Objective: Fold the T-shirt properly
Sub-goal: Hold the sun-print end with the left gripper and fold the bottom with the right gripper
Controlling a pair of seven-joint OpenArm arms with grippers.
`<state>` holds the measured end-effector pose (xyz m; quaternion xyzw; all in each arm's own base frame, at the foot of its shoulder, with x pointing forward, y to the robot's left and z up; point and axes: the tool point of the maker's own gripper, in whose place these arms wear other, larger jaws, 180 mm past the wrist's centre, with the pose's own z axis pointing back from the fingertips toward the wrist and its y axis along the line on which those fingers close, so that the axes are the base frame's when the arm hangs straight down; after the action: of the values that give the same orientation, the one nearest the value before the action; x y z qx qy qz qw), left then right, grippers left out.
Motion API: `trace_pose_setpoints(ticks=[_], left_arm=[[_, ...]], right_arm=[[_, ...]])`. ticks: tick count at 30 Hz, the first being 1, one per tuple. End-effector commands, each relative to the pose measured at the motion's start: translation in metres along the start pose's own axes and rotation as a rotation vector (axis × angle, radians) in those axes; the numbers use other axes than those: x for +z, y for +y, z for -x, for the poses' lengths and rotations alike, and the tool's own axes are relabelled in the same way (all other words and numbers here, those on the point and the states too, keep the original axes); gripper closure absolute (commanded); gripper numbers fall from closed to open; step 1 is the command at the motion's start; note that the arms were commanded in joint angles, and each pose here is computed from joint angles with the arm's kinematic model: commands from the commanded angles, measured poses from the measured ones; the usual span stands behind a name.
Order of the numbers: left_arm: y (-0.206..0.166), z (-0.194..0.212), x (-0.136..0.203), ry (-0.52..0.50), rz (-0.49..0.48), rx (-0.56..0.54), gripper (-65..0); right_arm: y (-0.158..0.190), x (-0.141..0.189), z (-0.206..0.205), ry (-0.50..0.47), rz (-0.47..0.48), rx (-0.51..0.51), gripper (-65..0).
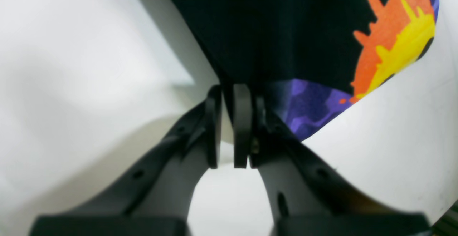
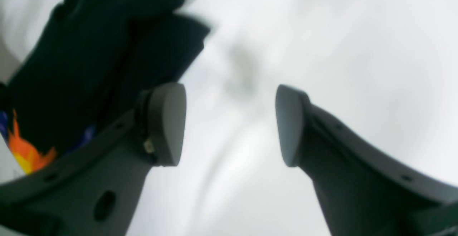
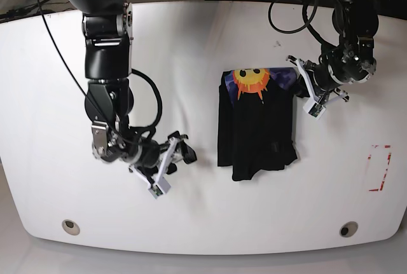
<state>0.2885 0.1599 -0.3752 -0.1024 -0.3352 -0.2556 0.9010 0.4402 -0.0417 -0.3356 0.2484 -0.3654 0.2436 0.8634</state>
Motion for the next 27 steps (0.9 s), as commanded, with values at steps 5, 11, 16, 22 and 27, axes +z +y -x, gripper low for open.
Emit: trace_pose_setpoints(ticks=[5,11,16,22,27], left_arm=[[-0.001,-0.012,0.005,-0.046,0.002,-0.012,-4.4],[-0.001,-0.011,0.005,-0.046,0.004,-0.011,-4.3],[-0.001,-0.012,0.005,-0.047,0.002,-0.011,-4.3],[-0.002,-0.017,0.008,-0.061,0.0,-0.025,-4.3],[-0.002,-0.017,0.007,-0.06,0.0,-0.024,-4.3]], right_arm=[[0.017,-0.017,-0.049,-0.088,-0.106,-0.041,-37.6],[0.043,-0.029,-0.063,-0.123,-0.166,-0.069,-37.7],[0.064,-0.039,-0.061,-0.126,-0.207,-0.084,-37.4],[0.07,-0.046,-0.051,-0.143,-0.213,-0.124,-37.3],[0.079,-0.052,-0.043,-0.135,-0.226,-0.15,-37.3]])
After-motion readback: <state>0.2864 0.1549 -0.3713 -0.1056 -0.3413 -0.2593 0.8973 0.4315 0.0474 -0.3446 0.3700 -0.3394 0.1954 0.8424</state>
